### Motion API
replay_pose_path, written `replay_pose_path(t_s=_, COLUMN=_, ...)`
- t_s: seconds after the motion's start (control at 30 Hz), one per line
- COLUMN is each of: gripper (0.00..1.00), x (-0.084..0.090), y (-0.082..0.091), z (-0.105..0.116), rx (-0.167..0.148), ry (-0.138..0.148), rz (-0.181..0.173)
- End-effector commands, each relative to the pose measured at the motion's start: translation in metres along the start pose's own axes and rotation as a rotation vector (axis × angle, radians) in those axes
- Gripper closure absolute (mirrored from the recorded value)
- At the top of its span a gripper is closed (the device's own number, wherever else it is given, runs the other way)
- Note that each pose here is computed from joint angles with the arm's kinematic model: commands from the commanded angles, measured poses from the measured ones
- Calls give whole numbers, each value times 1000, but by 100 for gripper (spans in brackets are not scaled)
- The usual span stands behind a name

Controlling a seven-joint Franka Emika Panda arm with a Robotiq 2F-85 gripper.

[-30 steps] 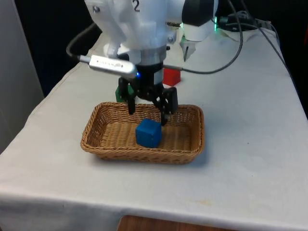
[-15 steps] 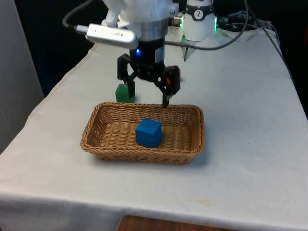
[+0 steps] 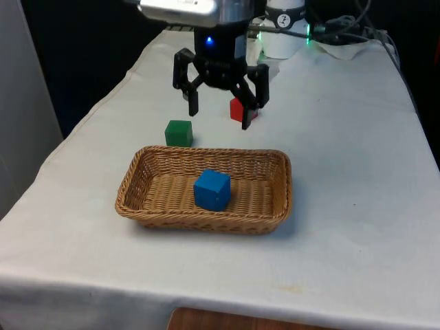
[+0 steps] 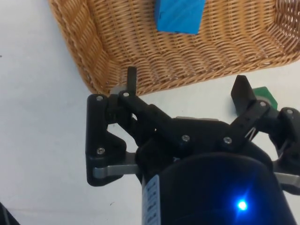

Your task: Pick up the blue cube and place it into the basket.

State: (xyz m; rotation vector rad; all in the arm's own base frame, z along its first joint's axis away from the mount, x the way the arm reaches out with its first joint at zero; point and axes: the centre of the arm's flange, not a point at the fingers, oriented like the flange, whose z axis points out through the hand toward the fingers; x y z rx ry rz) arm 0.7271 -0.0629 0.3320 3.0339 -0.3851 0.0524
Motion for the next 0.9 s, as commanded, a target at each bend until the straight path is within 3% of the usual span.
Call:
replay_pose_path(t_s=0.0, gripper=0, x=-1, y=-3, z=-6, rx=-4, ry=0, rz=-16)
replay_pose_path(t_s=0.2, gripper=0, x=-4, y=-14, z=-19, rx=-4, ry=9, rz=-53)
replay_pose_path(t_s=0.53, gripper=0, x=-10, y=-32, z=-31, rx=2, ry=19, rz=-84)
replay_pose_path(t_s=0.87, gripper=0, x=-15, y=-38, z=-49, rx=3, ry=18, rz=-110)
